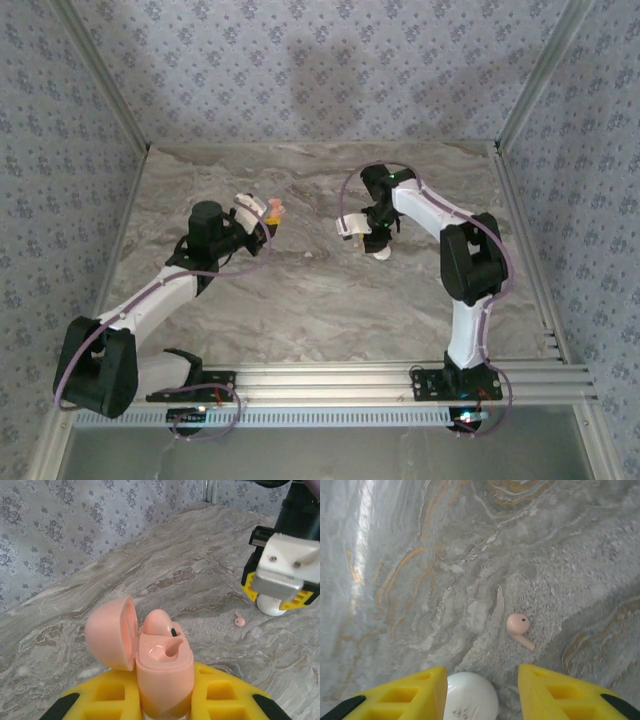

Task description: Insert the wireless bluetooth earbuds into the charging case

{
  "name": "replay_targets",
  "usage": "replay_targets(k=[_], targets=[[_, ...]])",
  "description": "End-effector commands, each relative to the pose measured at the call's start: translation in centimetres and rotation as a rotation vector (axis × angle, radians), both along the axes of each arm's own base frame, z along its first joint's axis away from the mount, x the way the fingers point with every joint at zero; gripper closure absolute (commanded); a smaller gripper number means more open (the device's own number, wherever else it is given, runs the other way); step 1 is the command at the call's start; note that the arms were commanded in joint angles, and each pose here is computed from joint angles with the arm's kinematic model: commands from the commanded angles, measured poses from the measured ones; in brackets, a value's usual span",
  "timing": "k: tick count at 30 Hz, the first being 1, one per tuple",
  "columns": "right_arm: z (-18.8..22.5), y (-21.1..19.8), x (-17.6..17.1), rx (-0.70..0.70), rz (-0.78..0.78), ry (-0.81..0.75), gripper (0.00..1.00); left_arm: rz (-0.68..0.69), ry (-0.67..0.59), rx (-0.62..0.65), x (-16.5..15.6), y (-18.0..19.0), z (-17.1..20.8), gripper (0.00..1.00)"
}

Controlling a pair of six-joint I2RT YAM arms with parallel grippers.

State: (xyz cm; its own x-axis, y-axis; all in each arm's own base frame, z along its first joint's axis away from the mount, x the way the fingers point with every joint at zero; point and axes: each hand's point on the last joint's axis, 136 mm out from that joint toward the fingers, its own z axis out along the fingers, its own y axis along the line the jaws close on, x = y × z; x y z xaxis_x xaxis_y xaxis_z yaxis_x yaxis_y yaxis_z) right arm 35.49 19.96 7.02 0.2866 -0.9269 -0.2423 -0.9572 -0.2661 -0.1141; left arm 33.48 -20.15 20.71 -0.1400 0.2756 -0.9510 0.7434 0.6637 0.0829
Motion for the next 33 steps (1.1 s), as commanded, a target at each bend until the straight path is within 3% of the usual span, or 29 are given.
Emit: replay_targets(k=[1,10,25,33], targets=[[-1.2,0.4,1.1,-0.022,0.178,-0.076,0.58,0.001,-0.004,0.007,0.4,0.1,0.4,0.9],[-3.5,0.8,2.0,-0.042,0.255,-0.046,0.62,0.007,0.006,0.009,0.8,0.1,0.1,0.91],[-5.4,1.4,3.6,-0.05,0.261,-0.052,0.67,0.018,0.009,0.012,1.1,0.4,0.2,0.9],[-5.8,1.6,3.4,-0.049,0.268,-0.043,0.75,0.013,0.016,0.013,1.2,0.3,0.1,0.9]])
